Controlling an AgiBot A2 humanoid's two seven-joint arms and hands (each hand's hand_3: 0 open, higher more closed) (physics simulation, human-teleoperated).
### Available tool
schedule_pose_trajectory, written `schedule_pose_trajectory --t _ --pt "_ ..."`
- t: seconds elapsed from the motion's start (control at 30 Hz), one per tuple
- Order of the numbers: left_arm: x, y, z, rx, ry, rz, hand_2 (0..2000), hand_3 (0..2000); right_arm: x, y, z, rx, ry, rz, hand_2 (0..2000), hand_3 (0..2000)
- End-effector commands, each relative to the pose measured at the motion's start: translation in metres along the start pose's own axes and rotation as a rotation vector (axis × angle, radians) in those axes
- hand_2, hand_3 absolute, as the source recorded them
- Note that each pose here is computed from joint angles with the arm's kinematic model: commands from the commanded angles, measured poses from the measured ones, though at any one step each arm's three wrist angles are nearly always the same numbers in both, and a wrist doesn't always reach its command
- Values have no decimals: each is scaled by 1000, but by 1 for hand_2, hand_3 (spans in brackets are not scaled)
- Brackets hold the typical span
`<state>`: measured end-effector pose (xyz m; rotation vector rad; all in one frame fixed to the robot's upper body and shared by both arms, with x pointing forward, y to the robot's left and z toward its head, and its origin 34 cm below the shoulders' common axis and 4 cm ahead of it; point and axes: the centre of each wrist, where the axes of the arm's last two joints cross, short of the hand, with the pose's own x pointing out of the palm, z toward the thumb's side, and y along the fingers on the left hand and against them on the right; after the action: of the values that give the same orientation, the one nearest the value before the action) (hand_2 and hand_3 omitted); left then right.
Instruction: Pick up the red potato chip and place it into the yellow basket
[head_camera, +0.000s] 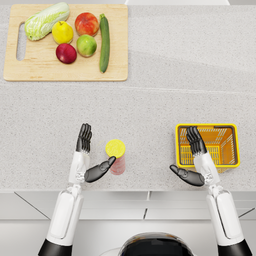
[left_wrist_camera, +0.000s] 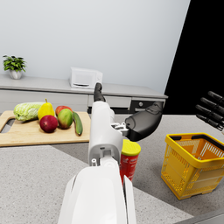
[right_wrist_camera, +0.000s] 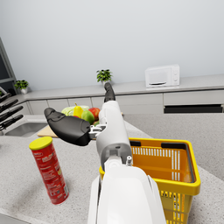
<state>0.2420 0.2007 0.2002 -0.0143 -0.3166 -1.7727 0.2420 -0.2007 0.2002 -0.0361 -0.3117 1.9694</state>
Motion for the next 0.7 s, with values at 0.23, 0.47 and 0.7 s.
schedule_pose_trajectory --t 0.23,0.47,0.7 --pt "0 0 0 0 0 0 0 0 0 0 0 0 0 0 0 0" --pt "3 2 -2 23 -5 -36 0 0 3 -4 1 -37 -9 -19 0 0" --pt "2 13 -2 121 146 -61 0 0 0 -9 12 -159 106 -123 0 0"
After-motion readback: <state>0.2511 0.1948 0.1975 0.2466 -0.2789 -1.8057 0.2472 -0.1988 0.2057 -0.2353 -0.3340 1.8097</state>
